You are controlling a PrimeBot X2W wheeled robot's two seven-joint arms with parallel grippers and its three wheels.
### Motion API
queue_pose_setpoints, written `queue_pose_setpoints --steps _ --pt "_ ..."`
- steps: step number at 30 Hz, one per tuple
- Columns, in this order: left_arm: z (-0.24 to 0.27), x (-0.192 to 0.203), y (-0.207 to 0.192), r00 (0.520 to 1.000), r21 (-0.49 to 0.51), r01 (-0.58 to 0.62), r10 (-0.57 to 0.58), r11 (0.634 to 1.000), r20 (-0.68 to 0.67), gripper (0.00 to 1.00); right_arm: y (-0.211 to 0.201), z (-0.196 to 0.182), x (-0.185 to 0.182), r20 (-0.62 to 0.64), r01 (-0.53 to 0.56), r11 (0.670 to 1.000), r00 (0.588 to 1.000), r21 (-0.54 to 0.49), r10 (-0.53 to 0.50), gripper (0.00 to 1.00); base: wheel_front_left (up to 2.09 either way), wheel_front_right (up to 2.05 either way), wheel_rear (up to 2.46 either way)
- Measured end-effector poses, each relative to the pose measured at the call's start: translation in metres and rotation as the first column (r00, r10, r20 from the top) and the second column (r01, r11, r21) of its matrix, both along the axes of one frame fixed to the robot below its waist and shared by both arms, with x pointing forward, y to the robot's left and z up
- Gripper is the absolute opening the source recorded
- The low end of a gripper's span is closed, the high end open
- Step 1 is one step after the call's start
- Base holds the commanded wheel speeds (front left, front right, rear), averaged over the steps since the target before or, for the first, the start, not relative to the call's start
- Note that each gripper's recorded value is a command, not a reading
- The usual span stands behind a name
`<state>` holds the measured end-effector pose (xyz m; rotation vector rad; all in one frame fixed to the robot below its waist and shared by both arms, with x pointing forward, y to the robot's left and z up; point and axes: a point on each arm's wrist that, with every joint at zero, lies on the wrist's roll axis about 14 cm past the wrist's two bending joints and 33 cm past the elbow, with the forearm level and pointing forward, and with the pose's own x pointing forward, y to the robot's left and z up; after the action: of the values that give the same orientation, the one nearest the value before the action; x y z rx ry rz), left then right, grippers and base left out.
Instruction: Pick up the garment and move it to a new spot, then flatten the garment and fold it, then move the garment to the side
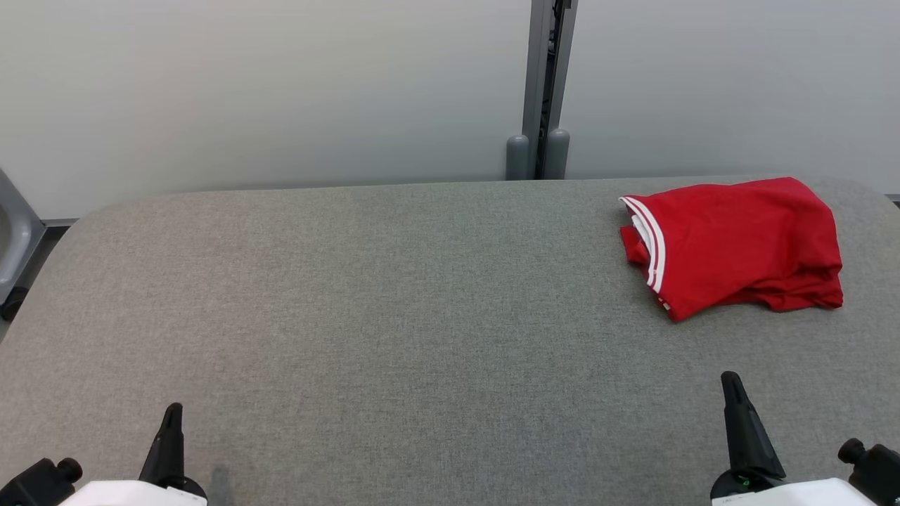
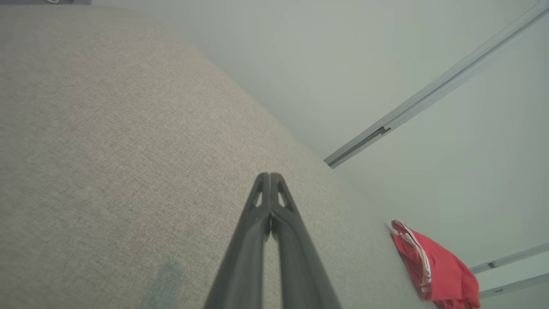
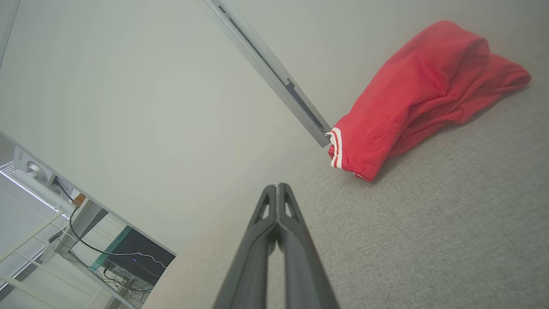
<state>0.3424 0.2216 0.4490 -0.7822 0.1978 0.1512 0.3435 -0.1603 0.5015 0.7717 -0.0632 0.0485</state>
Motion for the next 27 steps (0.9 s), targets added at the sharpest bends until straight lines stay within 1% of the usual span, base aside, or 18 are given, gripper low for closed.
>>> queue_pose_setpoints --steps 13,27 --pt "0.0 -0.002 0.011 0.999 -0.165 -0.035 0.034 0.986 -0.01 0.0 0.006 0.003 -0.001 -0.003 0.0 0.988 1.0 0.158 0.0 0.0 0.0 0.0 0.0" --pt "0.009 0.001 0.02 0.999 -0.319 -0.043 0.051 0.947 0.016 0.0 0.01 0.003 -0.002 -0.014 0.006 0.953 1.0 0.302 -0.002 0.0 0.0 0.0 0.0"
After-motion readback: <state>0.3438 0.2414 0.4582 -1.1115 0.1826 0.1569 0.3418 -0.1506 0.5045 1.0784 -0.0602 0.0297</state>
